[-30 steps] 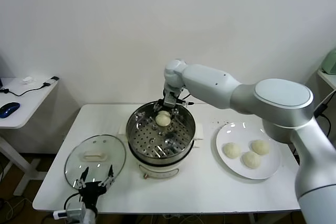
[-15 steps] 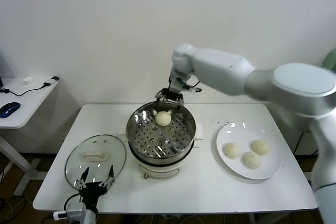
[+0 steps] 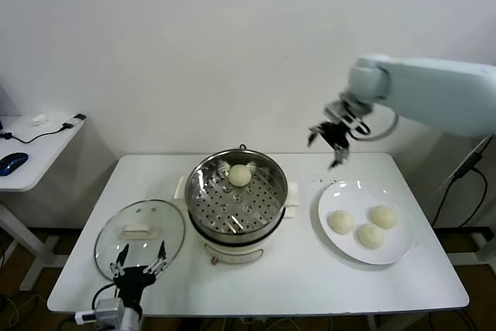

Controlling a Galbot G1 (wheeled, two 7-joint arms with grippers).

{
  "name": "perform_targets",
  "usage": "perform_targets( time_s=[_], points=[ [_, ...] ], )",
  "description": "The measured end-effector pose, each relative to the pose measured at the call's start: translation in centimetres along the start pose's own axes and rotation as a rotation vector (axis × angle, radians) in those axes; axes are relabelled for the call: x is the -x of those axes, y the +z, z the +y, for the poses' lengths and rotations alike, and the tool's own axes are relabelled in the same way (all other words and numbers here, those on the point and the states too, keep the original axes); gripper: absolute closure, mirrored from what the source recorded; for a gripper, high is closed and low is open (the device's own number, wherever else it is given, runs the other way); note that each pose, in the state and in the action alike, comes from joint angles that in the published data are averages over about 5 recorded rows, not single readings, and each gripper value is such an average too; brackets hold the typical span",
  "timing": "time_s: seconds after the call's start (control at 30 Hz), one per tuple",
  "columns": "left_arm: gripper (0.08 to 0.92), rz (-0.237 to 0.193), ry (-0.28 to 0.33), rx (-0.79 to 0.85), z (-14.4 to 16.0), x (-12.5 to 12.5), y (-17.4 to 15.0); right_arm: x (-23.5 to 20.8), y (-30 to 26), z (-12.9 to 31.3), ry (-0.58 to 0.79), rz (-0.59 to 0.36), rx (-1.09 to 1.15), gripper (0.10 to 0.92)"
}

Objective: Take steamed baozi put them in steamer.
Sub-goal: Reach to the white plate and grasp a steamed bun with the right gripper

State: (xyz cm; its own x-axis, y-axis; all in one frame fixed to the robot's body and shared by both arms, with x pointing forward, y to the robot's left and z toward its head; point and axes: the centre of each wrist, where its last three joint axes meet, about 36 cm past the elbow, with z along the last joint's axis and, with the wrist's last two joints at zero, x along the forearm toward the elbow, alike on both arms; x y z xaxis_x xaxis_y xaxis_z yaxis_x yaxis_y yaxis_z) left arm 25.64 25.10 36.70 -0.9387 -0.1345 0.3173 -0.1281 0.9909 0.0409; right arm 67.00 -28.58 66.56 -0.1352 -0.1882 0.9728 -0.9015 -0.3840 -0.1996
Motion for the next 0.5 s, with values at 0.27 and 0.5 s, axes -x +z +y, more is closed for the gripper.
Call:
perform_targets(
  time_s=[0.27,0.5],
  points=[
    [0.177,0.003,-0.010,0.001,0.2,-0.3,0.3,5.4,2.6,5.5,-0.035,0.031,0.266,0.200],
    [0.177,0.013,-0.013,-0.003,0.0,-0.5,0.8,10.0,3.9,7.3,-0.058,0.062,0.369,0.200]
  ],
)
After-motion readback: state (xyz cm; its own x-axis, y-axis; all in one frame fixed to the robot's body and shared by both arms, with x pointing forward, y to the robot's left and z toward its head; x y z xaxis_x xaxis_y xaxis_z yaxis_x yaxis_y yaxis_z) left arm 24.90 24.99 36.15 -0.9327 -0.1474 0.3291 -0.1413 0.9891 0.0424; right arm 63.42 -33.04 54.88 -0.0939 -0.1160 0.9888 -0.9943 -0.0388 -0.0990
